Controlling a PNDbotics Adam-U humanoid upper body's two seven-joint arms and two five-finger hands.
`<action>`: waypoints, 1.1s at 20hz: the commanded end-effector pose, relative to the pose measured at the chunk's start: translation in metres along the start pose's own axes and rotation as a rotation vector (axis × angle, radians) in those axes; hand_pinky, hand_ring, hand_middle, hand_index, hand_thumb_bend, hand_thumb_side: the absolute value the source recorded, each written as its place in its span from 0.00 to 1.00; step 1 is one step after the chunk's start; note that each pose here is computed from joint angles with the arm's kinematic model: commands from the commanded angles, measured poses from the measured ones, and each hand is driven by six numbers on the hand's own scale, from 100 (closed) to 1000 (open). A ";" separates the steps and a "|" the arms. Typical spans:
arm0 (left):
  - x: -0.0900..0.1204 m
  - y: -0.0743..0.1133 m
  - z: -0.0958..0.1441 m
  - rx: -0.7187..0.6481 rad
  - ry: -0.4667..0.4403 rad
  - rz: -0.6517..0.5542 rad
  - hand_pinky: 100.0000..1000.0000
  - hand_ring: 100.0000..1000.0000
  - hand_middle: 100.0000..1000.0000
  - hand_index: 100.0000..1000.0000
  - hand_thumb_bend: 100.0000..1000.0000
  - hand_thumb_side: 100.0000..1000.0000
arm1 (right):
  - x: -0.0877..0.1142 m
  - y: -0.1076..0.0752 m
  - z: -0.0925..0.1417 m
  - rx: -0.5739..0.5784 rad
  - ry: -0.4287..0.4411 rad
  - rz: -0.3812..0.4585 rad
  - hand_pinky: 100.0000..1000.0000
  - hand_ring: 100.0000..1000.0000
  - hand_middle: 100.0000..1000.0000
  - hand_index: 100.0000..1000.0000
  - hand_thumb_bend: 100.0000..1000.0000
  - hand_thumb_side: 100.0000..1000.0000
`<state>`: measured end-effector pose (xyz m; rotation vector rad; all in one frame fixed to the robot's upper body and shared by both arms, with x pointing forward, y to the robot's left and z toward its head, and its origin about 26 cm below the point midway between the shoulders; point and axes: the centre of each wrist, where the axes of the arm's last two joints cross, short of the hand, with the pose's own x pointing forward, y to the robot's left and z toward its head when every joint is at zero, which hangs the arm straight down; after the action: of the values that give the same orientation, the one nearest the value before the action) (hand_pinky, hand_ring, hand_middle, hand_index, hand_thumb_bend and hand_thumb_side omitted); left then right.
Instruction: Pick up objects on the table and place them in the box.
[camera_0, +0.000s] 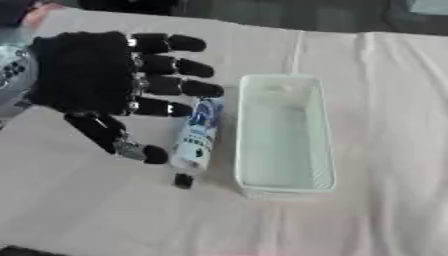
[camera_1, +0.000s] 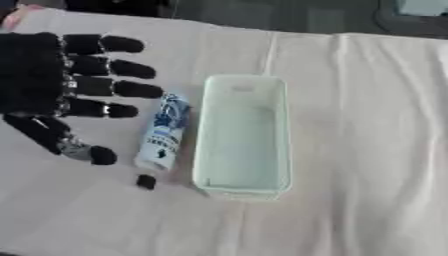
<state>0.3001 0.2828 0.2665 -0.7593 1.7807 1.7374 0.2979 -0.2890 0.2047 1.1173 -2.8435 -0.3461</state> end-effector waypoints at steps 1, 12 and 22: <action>-0.005 0.006 0.000 0.008 -0.031 -0.022 0.95 0.85 0.88 0.64 0.30 0.61 | 0.002 0.002 -0.011 0.068 -0.041 0.008 0.08 0.25 0.37 0.52 0.00 1.00; -0.004 0.000 0.000 0.011 -0.046 -0.013 0.94 0.85 0.88 0.67 0.31 0.61 | 0.000 0.003 -0.013 0.066 -0.045 0.000 0.08 0.25 0.37 0.52 0.00 1.00; -0.001 -0.010 0.000 0.000 -0.065 0.026 0.93 0.84 0.88 0.68 0.31 0.61 | -0.003 0.005 -0.015 0.068 -0.048 -0.018 0.08 0.25 0.37 0.52 0.00 1.00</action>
<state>0.3075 0.2816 0.2535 -0.7334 1.7612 1.7829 0.3000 -0.2865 0.2112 1.1478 -2.8523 -0.3440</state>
